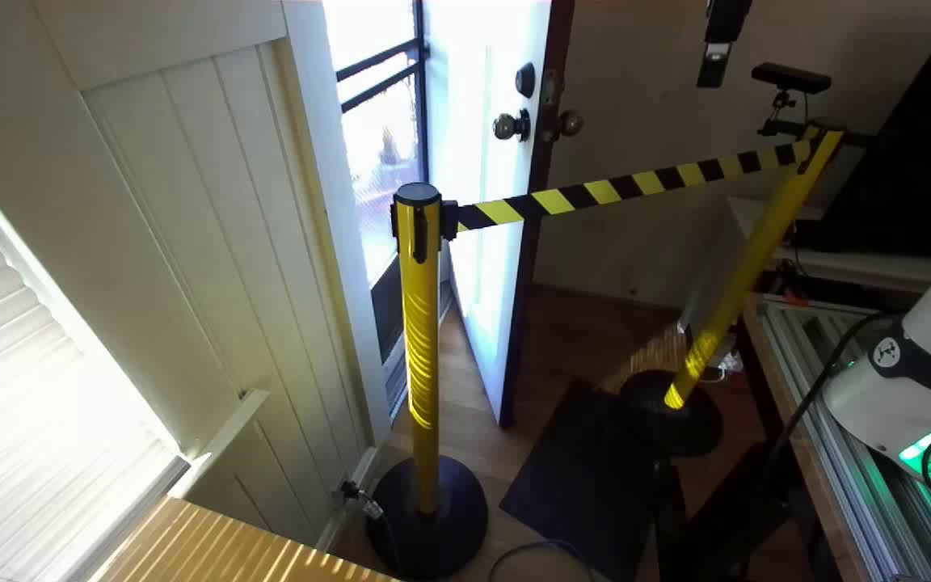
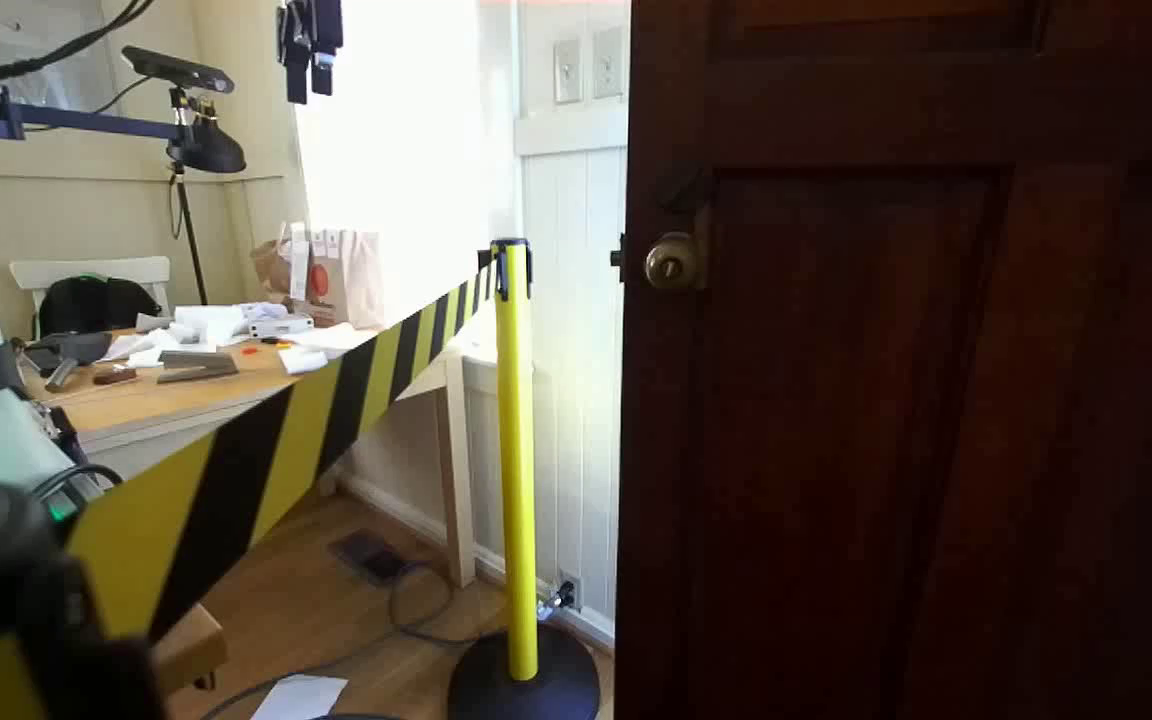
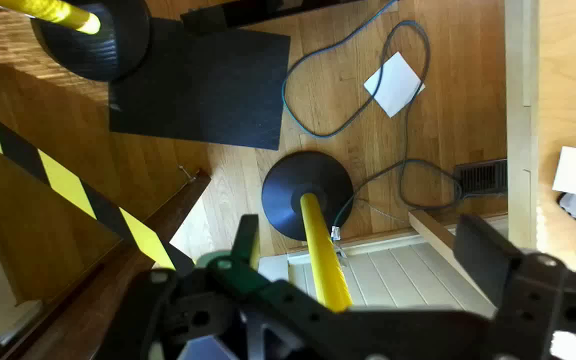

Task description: Close the door.

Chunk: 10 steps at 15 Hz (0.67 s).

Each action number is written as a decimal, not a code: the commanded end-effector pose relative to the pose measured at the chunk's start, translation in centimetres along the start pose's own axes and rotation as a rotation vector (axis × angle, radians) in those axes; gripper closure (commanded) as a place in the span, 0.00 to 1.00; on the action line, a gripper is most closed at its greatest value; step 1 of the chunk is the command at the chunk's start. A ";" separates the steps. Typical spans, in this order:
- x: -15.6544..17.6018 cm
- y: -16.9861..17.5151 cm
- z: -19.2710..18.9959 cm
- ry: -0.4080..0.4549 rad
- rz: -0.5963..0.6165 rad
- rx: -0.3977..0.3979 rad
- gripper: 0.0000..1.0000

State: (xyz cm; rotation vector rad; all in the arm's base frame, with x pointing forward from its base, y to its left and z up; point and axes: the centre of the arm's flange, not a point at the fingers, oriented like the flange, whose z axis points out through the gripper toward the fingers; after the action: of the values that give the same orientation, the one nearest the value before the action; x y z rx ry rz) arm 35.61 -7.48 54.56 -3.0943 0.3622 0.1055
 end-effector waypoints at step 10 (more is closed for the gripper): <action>2.3 3.2 -1.0 0.069 -0.069 -0.014 0.00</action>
State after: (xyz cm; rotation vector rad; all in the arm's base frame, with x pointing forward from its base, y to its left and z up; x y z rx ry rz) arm 35.87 -8.13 54.74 -3.1037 0.3494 0.0622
